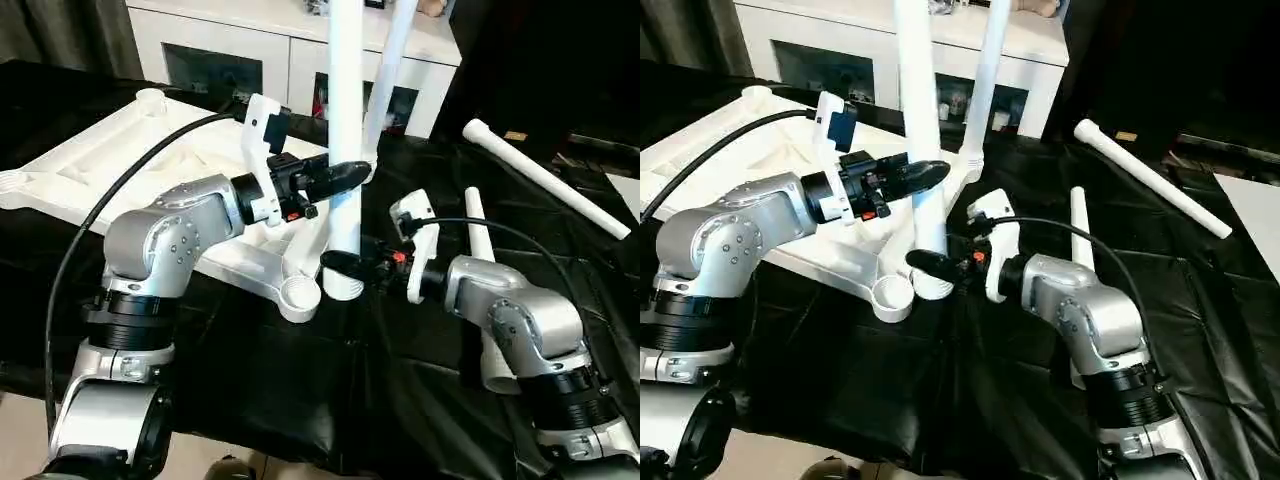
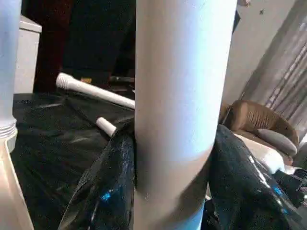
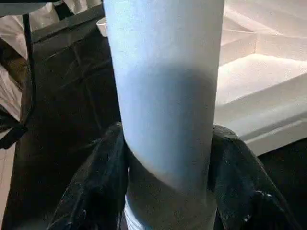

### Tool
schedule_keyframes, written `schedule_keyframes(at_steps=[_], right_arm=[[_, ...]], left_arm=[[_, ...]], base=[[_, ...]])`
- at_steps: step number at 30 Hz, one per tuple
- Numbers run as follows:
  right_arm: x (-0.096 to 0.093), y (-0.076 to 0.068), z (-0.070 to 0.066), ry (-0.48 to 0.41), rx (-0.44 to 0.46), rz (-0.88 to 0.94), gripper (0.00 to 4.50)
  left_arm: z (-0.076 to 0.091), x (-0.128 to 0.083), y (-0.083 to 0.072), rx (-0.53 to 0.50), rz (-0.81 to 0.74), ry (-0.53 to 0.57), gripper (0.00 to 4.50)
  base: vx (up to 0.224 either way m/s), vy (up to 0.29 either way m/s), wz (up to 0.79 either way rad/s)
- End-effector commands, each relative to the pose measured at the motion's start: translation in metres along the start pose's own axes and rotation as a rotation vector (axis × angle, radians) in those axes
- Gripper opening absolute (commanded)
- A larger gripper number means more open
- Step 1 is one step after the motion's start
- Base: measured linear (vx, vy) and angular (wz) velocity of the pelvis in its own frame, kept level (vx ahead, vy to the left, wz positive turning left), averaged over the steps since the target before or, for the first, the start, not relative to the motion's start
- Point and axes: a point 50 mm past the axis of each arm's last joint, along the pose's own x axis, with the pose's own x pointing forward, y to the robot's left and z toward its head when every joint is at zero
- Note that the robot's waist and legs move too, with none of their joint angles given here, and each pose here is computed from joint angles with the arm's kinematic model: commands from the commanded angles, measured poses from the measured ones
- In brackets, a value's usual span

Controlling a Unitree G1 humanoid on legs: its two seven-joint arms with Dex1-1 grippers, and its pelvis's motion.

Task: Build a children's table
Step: Pick table leg

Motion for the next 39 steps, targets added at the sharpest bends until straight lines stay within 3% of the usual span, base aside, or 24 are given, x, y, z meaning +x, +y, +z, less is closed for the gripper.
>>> schedule_keyframes(at_steps=[1, 4, 9, 10, 12, 16, 24, 25, 28, 39], right_arm=[[-0.004, -0.007, 0.001, -0.029, -0.006, -0.067, 1.99], [0.002, -0.011, 0.003, -0.057, -0.052, -0.16, 1.93], [0.01, -0.018, 0.004, -0.073, -0.163, -0.328, 1.92], [0.016, -0.02, 0.004, -0.095, -0.2, -0.409, 1.91], [0.021, -0.02, 0.004, -0.108, -0.218, -0.467, 1.91], [0.034, -0.009, 0.001, -0.11, -0.252, -0.468, 1.91], [0.041, -0.003, 0.001, -0.156, -0.285, -0.485, 1.91], [0.041, -0.004, 0.001, -0.158, -0.286, -0.491, 1.91], [0.04, -0.006, 0.002, -0.165, -0.283, -0.511, 1.91], [0.04, -0.008, 0.002, -0.169, -0.288, -0.516, 1.91]], left_arm=[[0.004, 0.002, 0.01, -0.002, 0.116, -0.003, 2.4], [0.002, 0.003, 0.016, -0.021, 0.226, -0.005, 2.56], [-0.001, 0.014, 0.011, 0.008, 0.317, -0.051, 2.97], [-0.006, 0.02, 0.015, 0.03, 0.431, -0.06, 3.01], [-0.011, 0.024, 0.016, 0.022, 0.482, -0.056, 3.38], [-0.01, 0.03, 0.018, -0.086, 0.53, -0.125, 3.41], [-0.014, 0.029, 0.024, -0.165, 0.59, -0.134, 3.41], [-0.013, 0.028, 0.024, -0.166, 0.597, -0.137, 3.12], [-0.012, 0.026, 0.026, -0.185, 0.608, -0.153, 3.05], [-0.01, 0.026, 0.023, -0.222, 0.575, -0.177, 2.11]], base=[[0.0, 0.0, 0.0], [0.0, 0.0, 0.0], [0.0, 0.0, 0.0], [0.0, 0.0, 0.0], [0.0, 0.0, 0.0], [0.0, 0.0, 0.0], [0.0, 0.0, 0.0], [0.0, 0.0, 0.0], [0.0, 0.0, 0.0], [0.0, 0.0, 0.0]])
